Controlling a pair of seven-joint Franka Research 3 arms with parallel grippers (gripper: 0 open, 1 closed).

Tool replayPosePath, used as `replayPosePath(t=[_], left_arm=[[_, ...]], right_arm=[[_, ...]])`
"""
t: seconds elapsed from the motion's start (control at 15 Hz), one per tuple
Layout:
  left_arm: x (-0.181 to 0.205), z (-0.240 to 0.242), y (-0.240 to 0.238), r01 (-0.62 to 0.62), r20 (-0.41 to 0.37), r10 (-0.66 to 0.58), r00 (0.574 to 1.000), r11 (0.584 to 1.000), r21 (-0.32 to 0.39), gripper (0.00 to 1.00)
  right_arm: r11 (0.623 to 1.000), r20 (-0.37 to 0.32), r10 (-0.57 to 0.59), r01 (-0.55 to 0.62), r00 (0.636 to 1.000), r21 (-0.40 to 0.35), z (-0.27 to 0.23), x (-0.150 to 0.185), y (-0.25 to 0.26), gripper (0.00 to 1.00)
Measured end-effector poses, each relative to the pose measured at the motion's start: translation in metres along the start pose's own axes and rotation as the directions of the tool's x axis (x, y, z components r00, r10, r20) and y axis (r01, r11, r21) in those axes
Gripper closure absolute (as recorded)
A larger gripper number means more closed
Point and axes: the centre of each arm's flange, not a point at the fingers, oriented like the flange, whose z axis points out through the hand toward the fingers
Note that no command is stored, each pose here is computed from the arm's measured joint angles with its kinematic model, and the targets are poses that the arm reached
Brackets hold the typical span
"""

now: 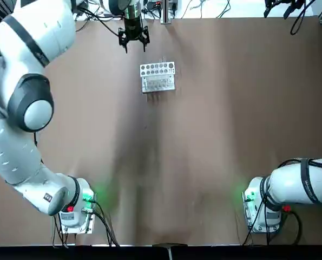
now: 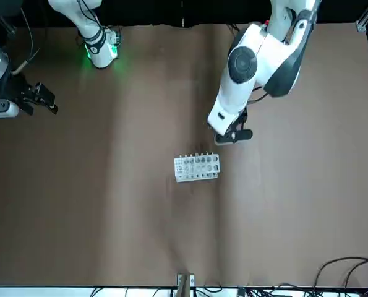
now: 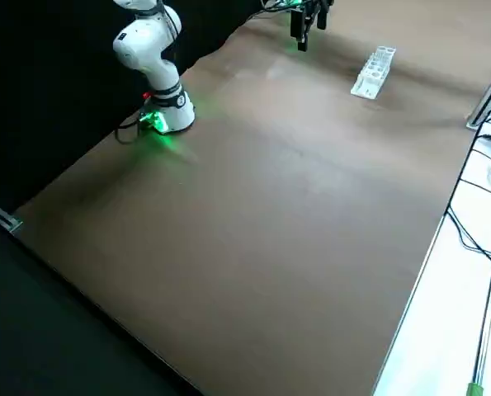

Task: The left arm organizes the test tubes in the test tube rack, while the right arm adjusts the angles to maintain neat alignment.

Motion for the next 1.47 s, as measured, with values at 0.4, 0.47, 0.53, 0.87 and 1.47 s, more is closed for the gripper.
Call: replayPosePath(t=[0.4,0.47,0.53,0.87,1.47], left_arm=[[0.029,0.033,0.023,0.055,-0.062,-0.06,0.996,0.995,-0.079,0.0],[0.028,0.036,0.03,0.049,-0.064,-0.055,0.996,0.995,-0.082,0.0],[0.027,0.038,0.035,0.043,-0.068,-0.05,0.996,0.995,-0.087,0.0],[0.029,0.06,0.059,0.024,-0.059,-0.029,0.998,0.996,-0.087,0.0],[0.04,0.118,0.084,0.011,-0.072,-0.018,0.997,0.995,-0.095,0.0]], right_arm=[[1.0,0.0,-0.001,0.001,1.0,0.0,0.0,0.0,0.0,0.0],[1.0,0.001,-0.001,0.001,1.0,0.0,0.0,0.0,-0.001,0.0],[1.0,0.001,-0.001,0.001,1.0,0.0,0.0,0.0,-0.001,0.0],[1.0,0.001,-0.001,0.001,1.0,0.0,0.0,0.0,-0.001,0.0],[1.0,0.001,-0.005,0.005,1.0,0.0,0.001,0.0,-0.002,0.0]])
